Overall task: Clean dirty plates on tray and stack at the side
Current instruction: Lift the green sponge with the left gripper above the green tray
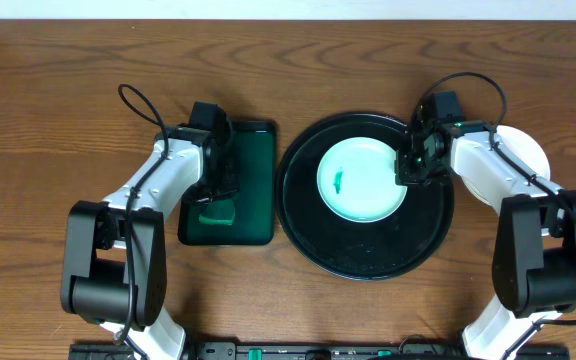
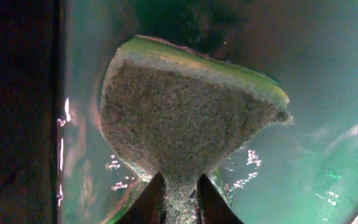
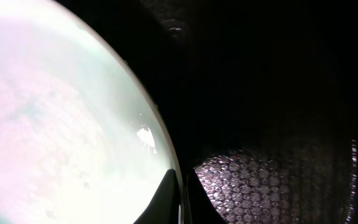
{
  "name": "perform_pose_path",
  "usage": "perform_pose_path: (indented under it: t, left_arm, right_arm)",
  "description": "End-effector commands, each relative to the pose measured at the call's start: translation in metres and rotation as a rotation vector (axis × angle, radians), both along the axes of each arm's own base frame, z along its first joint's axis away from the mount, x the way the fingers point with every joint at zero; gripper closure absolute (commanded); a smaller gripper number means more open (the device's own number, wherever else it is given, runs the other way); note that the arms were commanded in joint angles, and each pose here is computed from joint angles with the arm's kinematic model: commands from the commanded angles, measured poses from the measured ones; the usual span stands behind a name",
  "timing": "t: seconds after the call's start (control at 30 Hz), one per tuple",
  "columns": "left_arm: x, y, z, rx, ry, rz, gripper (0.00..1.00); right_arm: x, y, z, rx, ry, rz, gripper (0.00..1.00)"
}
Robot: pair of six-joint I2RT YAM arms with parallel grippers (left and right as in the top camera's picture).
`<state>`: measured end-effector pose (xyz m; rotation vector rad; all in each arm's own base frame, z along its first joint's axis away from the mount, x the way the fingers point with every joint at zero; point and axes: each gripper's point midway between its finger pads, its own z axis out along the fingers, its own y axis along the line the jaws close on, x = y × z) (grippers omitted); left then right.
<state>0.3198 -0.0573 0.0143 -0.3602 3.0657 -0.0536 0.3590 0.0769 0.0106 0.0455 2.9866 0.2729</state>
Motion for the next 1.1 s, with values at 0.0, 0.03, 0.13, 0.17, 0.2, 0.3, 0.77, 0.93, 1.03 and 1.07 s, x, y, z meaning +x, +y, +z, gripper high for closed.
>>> perform_pose_path:
  t: [0.0,0.03,0.13,0.17,0.2,0.3,0.77,0.93,1.03,1.07]
  left_arm:
    - [-0.004,0.000,-0.008,0.006,0.028,-0.011,0.72]
    - [-0.005,0.000,-0.008,0.007,0.032,-0.011,0.68]
    - [-0.010,0.001,-0.008,0.010,0.052,-0.007,0.67]
    - [-0.012,0.001,-0.008,0.011,0.060,-0.002,0.68]
    - [-0.013,0.002,-0.008,0.012,0.067,0.003,0.69]
    - [-0.015,0.002,-0.008,0.013,0.073,0.019,0.76]
    - [0.020,-0.014,0.049,-0.070,-0.111,-0.078,0.93]
    - [0.027,-0.015,0.098,-0.078,-0.195,-0.091,0.93]
    - [0.029,-0.016,0.118,-0.076,-0.220,-0.118,0.93]
    - [0.029,-0.016,0.121,-0.076,-0.222,-0.121,0.93]
  right_arm:
    - [-0.004,0.010,-0.003,-0.001,0.004,0.058,0.99]
    - [-0.005,0.011,-0.003,-0.001,0.004,0.060,0.99]
    - [-0.005,0.012,-0.003,-0.001,0.004,0.066,0.99]
    - [-0.005,0.012,-0.003,-0.001,0.004,0.066,0.99]
    - [-0.005,0.012,-0.003,-0.001,0.004,0.066,0.99]
    - [-0.005,0.012,-0.003,-0.001,0.004,0.066,0.99]
    - [-0.005,0.013,-0.003,-0.008,-0.007,0.127,0.88]
    - [-0.007,0.018,-0.003,-0.008,-0.007,0.140,0.99]
    - [-0.008,0.023,-0.003,-0.005,-0.006,0.152,0.99]
    - [-0.008,0.024,-0.003,-0.005,-0.006,0.157,0.99]
